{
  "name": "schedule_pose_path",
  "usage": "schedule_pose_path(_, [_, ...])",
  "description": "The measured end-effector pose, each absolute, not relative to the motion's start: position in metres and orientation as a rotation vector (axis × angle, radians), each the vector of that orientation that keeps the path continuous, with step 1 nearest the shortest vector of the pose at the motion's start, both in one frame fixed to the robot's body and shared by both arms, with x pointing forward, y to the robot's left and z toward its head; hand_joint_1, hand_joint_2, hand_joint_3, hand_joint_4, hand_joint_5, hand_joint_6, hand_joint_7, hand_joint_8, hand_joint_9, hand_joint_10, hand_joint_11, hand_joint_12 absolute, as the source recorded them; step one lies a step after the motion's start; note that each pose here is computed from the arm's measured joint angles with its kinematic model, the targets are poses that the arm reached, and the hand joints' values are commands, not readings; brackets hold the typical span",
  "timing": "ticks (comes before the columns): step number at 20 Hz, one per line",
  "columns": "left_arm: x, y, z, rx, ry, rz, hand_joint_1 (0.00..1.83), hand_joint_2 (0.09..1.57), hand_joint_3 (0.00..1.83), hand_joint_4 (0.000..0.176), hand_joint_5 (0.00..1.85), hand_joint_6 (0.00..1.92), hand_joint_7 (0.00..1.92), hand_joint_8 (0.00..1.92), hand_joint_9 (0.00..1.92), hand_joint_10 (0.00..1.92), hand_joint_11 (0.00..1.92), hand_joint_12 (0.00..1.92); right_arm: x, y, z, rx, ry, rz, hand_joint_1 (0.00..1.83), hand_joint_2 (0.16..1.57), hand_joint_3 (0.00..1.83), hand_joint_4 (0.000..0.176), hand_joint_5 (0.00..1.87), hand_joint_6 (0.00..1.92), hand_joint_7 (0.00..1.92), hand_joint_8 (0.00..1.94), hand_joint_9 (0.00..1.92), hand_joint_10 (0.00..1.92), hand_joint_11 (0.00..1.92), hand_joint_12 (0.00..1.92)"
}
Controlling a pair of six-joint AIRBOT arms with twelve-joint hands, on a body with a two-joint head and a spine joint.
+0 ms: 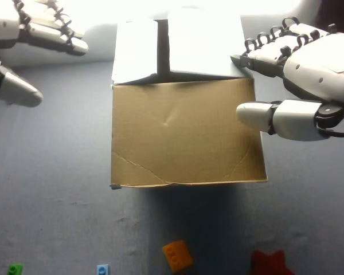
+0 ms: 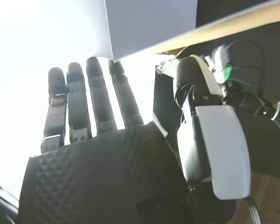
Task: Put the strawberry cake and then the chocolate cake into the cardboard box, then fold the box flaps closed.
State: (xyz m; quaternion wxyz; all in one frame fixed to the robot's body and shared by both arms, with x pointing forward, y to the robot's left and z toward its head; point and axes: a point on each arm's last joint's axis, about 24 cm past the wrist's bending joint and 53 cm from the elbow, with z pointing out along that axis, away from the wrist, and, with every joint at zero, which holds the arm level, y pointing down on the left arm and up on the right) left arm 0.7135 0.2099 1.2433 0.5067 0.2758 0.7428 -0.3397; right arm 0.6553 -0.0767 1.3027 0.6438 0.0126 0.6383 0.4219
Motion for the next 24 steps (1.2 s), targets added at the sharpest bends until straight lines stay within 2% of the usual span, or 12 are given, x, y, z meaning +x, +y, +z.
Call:
schedule_pose_path(3, [0.702, 0.218, 1.228, 0.669, 1.832, -0.809, 0.00, 1.16, 0.00, 0.000, 0.20, 0.00, 0.12, 0.00, 0.05, 0.00, 0.00, 0.20, 0.658, -0.070, 1.303, 0.003, 1.449, 0.949, 0.00, 1.27, 0.00, 0.000, 0.22, 0.00, 0.24, 0.00, 0.22, 0.01, 0.00, 0.63])
schedule_pose_path(9, [0.656, 0.213, 1.180, 0.760, 1.963, -0.817, 0.00, 1.17, 0.00, 0.000, 0.18, 0.00, 0.12, 0.01, 0.09, 0.01, 0.00, 0.40, 0.657, -0.063, 1.297, -0.061, 1.467, 0.908, 0.00, 1.27, 0.00, 0.000, 0.16, 0.00, 0.18, 0.00, 0.14, 0.00, 0.00, 0.46])
schedule_pose_path(14, [0.626, 0.191, 1.161, 0.815, 2.002, -0.879, 0.00, 1.14, 0.00, 0.000, 0.19, 0.01, 0.16, 0.01, 0.11, 0.01, 0.00, 0.49, 0.658, -0.068, 1.305, -0.025, 1.462, 0.942, 0.00, 1.28, 0.00, 0.000, 0.14, 0.00, 0.20, 0.00, 0.13, 0.00, 0.00, 0.35])
schedule_pose_path(15, [0.620, 0.185, 1.155, 0.837, 2.007, -0.887, 0.00, 1.14, 0.00, 0.000, 0.19, 0.00, 0.16, 0.00, 0.12, 0.01, 0.00, 0.52, 0.657, -0.075, 1.312, -0.007, 1.447, 0.946, 0.00, 1.28, 0.00, 0.000, 0.15, 0.01, 0.20, 0.00, 0.13, 0.00, 0.00, 0.34])
schedule_pose_path(18, [0.603, 0.167, 1.147, 0.902, 2.002, -0.913, 0.00, 1.15, 0.00, 0.000, 0.16, 0.00, 0.12, 0.00, 0.08, 0.00, 0.00, 0.41, 0.658, -0.101, 1.327, 0.051, 1.400, 0.930, 0.00, 1.28, 0.00, 0.000, 0.24, 0.02, 0.22, 0.00, 0.17, 0.01, 0.00, 0.59])
schedule_pose_path(24, [0.588, 0.125, 1.141, 0.957, 1.962, -0.971, 0.00, 1.16, 0.00, 0.000, 0.16, 0.00, 0.12, 0.00, 0.09, 0.00, 0.00, 0.31, 0.664, -0.167, 1.323, 0.330, 1.425, 0.944, 0.00, 1.30, 0.00, 0.000, 0.23, 0.01, 0.28, 0.01, 0.21, 0.02, 0.00, 0.56])
